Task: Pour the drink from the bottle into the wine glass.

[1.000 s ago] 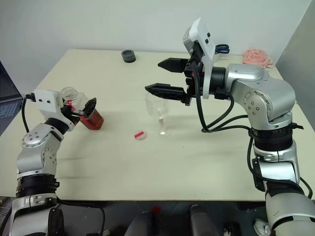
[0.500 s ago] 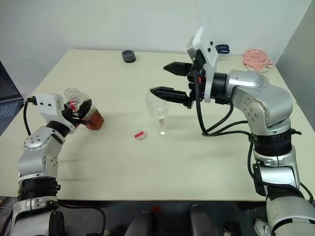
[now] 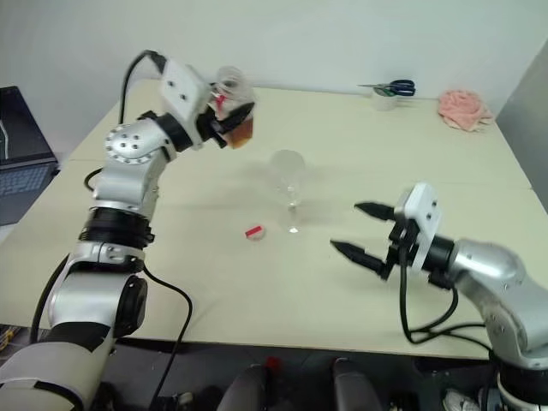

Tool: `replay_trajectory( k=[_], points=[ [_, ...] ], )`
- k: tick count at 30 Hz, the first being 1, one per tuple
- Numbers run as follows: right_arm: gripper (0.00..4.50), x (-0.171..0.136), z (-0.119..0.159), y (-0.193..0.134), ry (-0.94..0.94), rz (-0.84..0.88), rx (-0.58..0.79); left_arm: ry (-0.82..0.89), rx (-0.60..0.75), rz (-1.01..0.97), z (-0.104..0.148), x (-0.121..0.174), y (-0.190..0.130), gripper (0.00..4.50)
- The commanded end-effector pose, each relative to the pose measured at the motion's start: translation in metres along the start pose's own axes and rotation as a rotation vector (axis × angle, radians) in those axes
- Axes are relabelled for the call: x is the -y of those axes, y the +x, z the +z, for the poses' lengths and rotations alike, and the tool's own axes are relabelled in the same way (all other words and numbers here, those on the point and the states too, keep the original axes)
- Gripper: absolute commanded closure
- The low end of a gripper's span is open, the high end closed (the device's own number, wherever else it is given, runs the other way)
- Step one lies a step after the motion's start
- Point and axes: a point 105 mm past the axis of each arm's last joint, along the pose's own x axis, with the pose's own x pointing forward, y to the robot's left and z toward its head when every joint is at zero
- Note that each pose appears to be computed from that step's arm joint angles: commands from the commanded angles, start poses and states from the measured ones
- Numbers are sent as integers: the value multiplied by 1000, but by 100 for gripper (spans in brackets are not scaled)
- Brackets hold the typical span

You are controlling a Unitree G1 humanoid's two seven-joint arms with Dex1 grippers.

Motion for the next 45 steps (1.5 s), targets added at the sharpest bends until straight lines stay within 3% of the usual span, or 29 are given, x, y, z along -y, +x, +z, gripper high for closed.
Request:
replay_trajectory(
  k=[1,16,40,45],
  points=[
    [0,-4,17,1,-58,-42,61,159,58,-14,16,-3,6,268],
    [0,5,17,5,-69,-121,79,418,104,-38,10,6,-3,268],
    [0,28,22,0,-82,-223,102,617,152,-79,17,15,-7,268],
    [0,30,43,-3,-120,-249,231,671,153,-91,19,15,-7,268]
  ],
)
